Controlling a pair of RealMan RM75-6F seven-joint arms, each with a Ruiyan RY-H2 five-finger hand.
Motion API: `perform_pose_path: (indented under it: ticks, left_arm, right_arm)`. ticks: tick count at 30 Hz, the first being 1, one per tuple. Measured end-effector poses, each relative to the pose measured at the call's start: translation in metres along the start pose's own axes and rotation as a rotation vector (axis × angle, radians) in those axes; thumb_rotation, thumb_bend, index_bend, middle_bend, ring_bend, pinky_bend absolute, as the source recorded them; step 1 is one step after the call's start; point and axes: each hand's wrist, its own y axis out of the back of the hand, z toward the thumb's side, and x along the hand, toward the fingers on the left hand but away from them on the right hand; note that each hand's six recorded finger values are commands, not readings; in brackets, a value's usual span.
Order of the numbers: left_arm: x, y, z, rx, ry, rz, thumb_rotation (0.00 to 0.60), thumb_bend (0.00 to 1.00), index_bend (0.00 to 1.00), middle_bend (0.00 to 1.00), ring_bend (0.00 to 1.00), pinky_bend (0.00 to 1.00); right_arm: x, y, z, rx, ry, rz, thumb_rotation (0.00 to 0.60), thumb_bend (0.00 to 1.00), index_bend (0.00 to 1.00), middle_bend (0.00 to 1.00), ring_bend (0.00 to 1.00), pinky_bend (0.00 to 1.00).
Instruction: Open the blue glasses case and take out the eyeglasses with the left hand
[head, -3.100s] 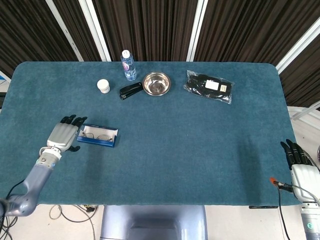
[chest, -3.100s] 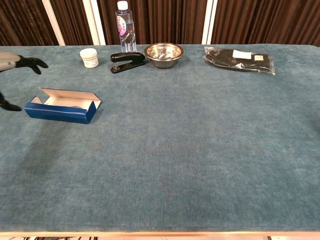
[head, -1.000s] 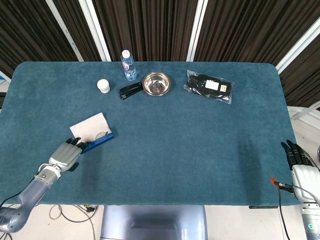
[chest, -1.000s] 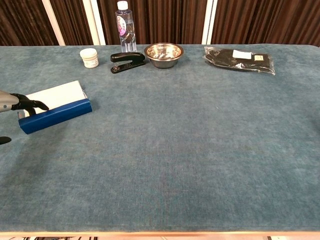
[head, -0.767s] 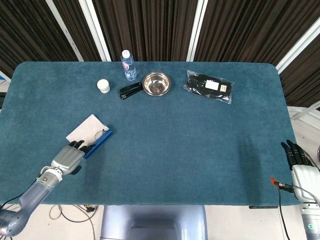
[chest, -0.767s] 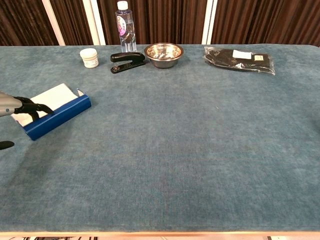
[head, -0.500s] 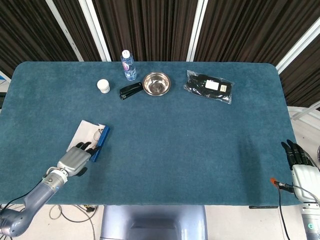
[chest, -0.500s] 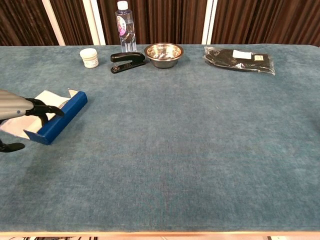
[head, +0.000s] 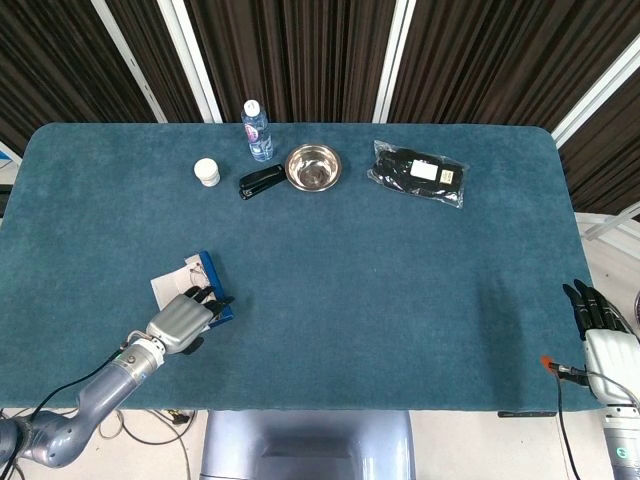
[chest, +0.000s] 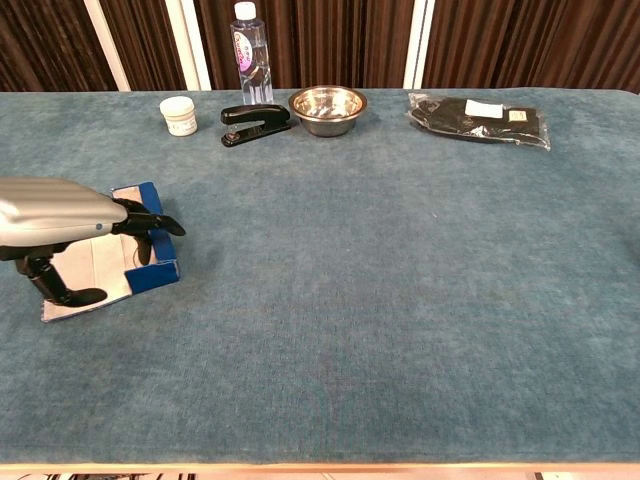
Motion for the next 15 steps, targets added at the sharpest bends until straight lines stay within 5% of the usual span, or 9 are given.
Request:
perform_pose_path:
  ticks: [15]
  left_arm:
    - [0.023, 0.016, 0.002, -0.021, 0.029, 0.023, 0.6, 0.38, 0.0, 0.24, 0.04, 0.13]
  right_arm:
    - [0.0, 0.0, 0.0, -0.003, -0.002, 0.001, 0.6, 0.14, 0.0, 0.0, 0.0, 0.24]
